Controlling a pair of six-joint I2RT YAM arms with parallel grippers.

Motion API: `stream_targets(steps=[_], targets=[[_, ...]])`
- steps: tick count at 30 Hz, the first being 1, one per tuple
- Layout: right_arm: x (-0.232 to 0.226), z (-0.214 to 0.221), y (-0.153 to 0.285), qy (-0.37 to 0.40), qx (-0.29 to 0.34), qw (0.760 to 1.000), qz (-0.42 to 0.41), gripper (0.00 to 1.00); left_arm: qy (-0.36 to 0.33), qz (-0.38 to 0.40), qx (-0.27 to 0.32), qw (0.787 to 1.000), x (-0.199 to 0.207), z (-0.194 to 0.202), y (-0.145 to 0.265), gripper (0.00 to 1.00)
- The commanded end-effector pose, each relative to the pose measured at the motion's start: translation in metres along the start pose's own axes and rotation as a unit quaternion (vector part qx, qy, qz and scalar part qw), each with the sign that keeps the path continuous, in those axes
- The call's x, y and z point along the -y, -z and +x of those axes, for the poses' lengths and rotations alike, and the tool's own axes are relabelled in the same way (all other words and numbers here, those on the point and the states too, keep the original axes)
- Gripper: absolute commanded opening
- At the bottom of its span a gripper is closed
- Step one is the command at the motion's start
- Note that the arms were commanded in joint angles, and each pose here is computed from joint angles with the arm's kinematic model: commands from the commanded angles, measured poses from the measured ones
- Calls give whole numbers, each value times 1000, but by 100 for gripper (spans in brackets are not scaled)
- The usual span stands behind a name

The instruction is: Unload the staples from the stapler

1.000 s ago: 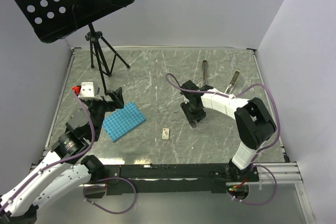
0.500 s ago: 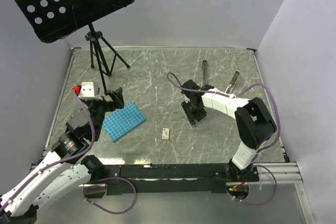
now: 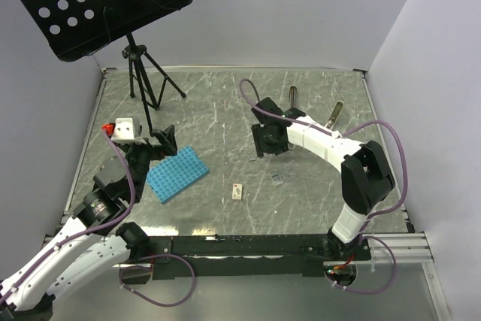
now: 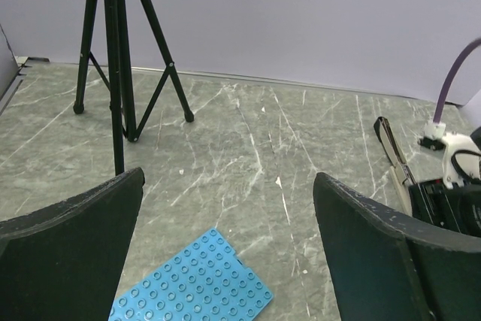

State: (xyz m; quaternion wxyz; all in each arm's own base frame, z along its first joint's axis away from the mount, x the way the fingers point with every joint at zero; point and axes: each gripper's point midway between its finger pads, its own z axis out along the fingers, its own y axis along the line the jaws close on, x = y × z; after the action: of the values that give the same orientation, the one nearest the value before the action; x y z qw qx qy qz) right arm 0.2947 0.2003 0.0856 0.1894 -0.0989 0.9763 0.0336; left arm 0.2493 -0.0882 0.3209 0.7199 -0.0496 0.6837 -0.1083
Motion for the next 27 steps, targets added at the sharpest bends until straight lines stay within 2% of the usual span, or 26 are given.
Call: stream_targets(steps=[1, 6, 8, 13, 27], targets=[[-24, -32, 8, -41, 49, 998, 8, 63, 13, -4, 24, 1000, -3, -13, 2, 99], [-52, -49, -13, -20, 51, 998, -10, 62, 15, -2, 25, 1000, -2, -14, 2, 99], [-56, -49, -26, 12, 34, 999, -10, 61, 15, -1, 25, 1000, -2, -14, 3, 99], [-55, -41, -46, 32, 11, 999, 2, 61, 15, -3, 26, 1000, -3, -15, 3, 99], [-47, -15, -77, 20, -31, 999, 22, 60, 10, -4, 23, 1000, -2, -13, 1, 99]])
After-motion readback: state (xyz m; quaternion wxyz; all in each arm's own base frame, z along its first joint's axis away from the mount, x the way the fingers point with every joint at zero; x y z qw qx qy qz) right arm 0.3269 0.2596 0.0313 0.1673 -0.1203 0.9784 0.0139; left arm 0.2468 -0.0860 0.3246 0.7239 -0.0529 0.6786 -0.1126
